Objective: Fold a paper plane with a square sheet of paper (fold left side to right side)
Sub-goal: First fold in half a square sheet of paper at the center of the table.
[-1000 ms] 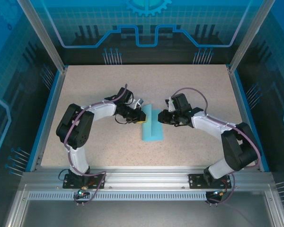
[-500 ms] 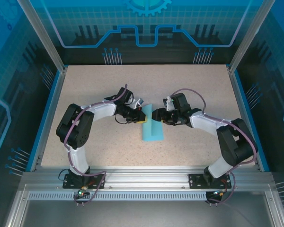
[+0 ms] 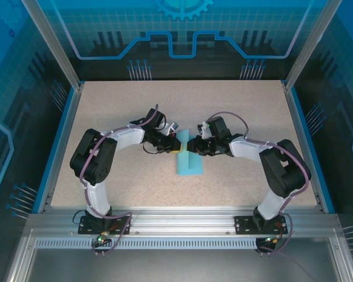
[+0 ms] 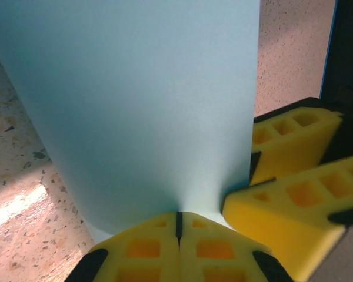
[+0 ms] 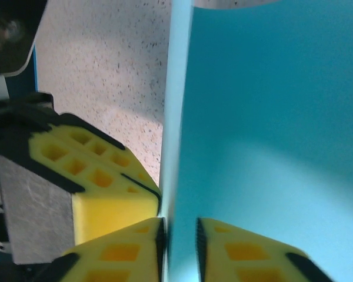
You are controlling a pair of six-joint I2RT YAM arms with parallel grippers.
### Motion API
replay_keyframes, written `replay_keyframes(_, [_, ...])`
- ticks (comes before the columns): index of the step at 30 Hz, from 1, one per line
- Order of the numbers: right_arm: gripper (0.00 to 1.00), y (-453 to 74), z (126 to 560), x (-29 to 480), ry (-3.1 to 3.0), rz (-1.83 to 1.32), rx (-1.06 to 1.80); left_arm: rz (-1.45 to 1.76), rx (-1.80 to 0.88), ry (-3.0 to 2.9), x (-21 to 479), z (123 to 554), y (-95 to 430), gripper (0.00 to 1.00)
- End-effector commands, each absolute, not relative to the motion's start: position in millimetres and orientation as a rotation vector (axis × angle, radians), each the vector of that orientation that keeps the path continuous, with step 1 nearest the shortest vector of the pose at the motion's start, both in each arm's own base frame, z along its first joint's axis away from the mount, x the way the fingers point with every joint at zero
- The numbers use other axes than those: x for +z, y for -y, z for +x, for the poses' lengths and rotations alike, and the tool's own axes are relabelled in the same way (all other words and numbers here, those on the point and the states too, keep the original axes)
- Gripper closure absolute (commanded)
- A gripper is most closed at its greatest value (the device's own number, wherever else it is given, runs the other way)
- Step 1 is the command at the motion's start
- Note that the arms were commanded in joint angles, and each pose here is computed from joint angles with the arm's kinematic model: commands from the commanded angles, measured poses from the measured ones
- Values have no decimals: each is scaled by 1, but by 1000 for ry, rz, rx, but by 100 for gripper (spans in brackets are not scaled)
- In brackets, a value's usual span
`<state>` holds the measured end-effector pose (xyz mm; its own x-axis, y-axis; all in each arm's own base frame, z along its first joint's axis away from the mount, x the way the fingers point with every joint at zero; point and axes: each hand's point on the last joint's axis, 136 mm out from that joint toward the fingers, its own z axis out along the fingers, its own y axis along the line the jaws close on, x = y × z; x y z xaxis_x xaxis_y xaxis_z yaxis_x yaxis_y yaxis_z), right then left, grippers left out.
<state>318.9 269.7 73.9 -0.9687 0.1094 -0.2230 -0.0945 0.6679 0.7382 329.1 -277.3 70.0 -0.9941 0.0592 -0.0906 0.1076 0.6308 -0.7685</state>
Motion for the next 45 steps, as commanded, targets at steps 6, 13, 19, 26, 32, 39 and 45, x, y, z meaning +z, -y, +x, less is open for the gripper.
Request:
replay_keyframes(6, [94, -265, 318, 69, -2685, -33, 1079, 156, -1242, -2791, 76, 330, 274, 86])
replay_keyframes(13, [93, -246, 319, 56, -2753, -40, 887, 132, -1184, -2797, 75, 332, 268, 65])
replay_keyframes(19, [92, -236, 322, 48, -2790, -32, 777, 105, -1156, -2831, 66, 331, 266, 52])
replay_keyframes(26, [92, -230, 321, 36, -2825, -15, 716, 82, -1138, -2872, 56, 331, 270, 45])
replay_keyframes(32, [92, -226, 321, 30, -2838, -3, 683, 88, -1125, -2903, 49, 330, 277, 45])
replay_keyframes(39, [91, -222, 320, 25, -2852, 8, 648, 89, -1087, -2949, 39, 328, 281, 45])
replay_keyframes(45, [90, -221, 319, 22, -2858, 11, 637, 88, -1063, -2985, 31, 326, 284, 47])
